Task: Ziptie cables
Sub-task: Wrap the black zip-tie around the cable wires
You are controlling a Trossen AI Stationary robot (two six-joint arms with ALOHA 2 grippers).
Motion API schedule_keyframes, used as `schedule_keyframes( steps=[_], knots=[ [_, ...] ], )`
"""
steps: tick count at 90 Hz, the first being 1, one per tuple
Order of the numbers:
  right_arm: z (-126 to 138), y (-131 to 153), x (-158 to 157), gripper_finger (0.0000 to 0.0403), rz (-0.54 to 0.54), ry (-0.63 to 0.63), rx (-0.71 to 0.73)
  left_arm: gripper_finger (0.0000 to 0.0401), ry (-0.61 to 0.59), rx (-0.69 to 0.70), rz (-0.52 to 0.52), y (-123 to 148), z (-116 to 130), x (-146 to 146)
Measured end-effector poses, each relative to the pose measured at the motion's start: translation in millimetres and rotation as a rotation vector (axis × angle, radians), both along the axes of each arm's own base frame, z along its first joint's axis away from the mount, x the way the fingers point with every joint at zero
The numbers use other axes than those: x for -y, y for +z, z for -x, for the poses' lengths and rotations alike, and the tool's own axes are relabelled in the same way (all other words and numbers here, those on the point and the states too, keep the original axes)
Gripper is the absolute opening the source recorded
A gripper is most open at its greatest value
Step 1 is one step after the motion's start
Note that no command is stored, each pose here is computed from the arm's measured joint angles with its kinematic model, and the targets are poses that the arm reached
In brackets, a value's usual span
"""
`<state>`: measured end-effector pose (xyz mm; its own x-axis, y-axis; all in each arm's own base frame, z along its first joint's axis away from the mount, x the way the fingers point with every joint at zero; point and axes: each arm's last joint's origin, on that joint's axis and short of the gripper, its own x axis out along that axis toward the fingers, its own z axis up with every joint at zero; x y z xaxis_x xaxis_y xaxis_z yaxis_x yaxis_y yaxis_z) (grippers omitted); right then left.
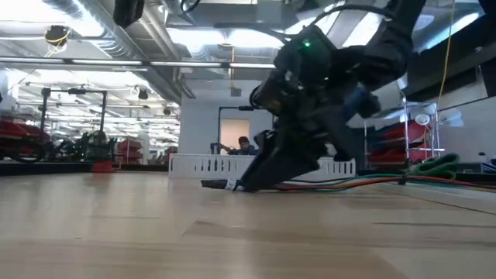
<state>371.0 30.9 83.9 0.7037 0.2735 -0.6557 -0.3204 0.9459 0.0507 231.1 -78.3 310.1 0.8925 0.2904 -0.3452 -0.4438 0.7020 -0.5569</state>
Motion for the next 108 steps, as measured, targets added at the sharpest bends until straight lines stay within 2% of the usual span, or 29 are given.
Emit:
schedule_keyframes(
  steps=[12,20,27,32,41,59,67,85,108],
  knots=[
    [2.1,-1.5,0.4,0.0018,0.013,-0.013,-0.038,0.0000,-0.009,0.028,-0.009,3.2,-1.4,0.6],
    [6.5,11.2,1.6,0.0016,0.032,-0.056,-0.062,0.0000,-0.016,0.079,-0.024,9.0,-3.4,1.3],
    [15.8,29.6,7.8,0.0015,0.100,-0.107,-0.086,0.0000,-0.006,0.138,-0.034,15.3,-5.3,1.2],
    [19.8,53.5,15.8,0.0008,0.155,-0.144,-0.035,0.0000,0.010,0.176,-0.045,19.6,-6.7,-0.3],
    [31.8,112.8,33.6,0.0006,0.228,-0.229,0.124,0.0000,0.034,0.220,-0.047,24.7,-8.8,-4.9],
    [71.2,204.8,56.1,0.0005,0.220,-0.360,0.402,0.0000,0.112,0.310,0.013,31.4,-14.9,-19.9],
    [79.5,232.0,56.4,0.0003,0.223,-0.385,0.468,0.0000,0.125,0.350,0.022,33.9,-18.7,-23.6],
    [74.2,257.7,50.6,0.0002,0.216,-0.358,0.495,0.0000,0.130,0.387,0.030,30.8,-30.8,-26.3],
    [73.6,254.4,42.7,0.0001,0.192,-0.291,0.453,0.0000,0.140,0.404,0.029,24.9,-42.1,-26.4]
  ],
)
